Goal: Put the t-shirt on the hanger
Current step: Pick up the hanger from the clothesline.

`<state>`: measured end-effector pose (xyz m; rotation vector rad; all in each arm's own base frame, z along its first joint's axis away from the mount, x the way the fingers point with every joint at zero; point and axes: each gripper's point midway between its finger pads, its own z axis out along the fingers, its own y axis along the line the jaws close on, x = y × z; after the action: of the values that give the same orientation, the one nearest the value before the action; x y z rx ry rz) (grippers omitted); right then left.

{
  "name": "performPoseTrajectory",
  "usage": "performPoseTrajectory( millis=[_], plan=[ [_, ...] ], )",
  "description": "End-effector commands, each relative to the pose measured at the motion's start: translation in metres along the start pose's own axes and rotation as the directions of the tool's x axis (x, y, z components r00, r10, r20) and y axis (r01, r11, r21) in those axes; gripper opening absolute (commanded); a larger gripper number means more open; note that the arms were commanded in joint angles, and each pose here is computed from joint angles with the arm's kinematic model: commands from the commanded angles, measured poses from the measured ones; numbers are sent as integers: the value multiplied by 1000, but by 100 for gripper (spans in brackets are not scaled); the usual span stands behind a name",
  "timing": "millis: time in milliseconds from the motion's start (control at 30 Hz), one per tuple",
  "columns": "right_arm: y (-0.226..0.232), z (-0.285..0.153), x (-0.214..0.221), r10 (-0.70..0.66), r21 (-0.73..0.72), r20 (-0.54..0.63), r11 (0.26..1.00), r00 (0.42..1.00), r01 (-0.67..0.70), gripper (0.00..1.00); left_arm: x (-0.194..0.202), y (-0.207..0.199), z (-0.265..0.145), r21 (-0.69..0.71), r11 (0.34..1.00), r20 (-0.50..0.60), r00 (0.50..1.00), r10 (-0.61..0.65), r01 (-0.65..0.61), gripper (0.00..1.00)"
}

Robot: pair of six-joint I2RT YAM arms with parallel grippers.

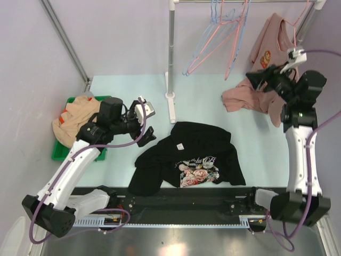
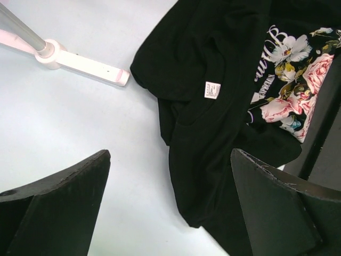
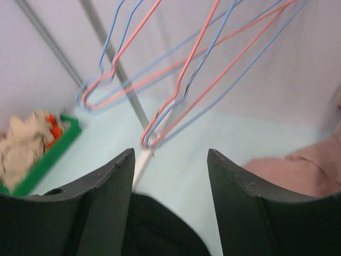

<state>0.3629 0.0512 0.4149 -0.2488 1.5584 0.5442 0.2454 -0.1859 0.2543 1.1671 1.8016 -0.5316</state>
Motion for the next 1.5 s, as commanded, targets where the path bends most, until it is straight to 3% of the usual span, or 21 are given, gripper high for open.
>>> performPoseTrajectory(
  millis=[0, 300, 833, 1467],
  plan=[
    [-8, 25, -79, 141, -39, 272, 990, 952, -136, 59, -19, 1, -5, 4, 1000, 51, 998, -23, 22, 100],
    [-33, 63, -96, 186, -72, 334, 983, 924, -172, 57, -15, 4, -1, -3, 1000, 41, 999, -31, 31, 100],
    [-46, 136, -90, 232, -108, 263, 972, 936, -210, 54, -12, 11, 3, -24, 999, 25, 999, -40, 41, 100],
    [-60, 164, -55, 280, -89, 190, 959, 941, -268, 45, 0, 11, 7, -27, 999, 4, 1000, -29, 29, 100]
  ],
)
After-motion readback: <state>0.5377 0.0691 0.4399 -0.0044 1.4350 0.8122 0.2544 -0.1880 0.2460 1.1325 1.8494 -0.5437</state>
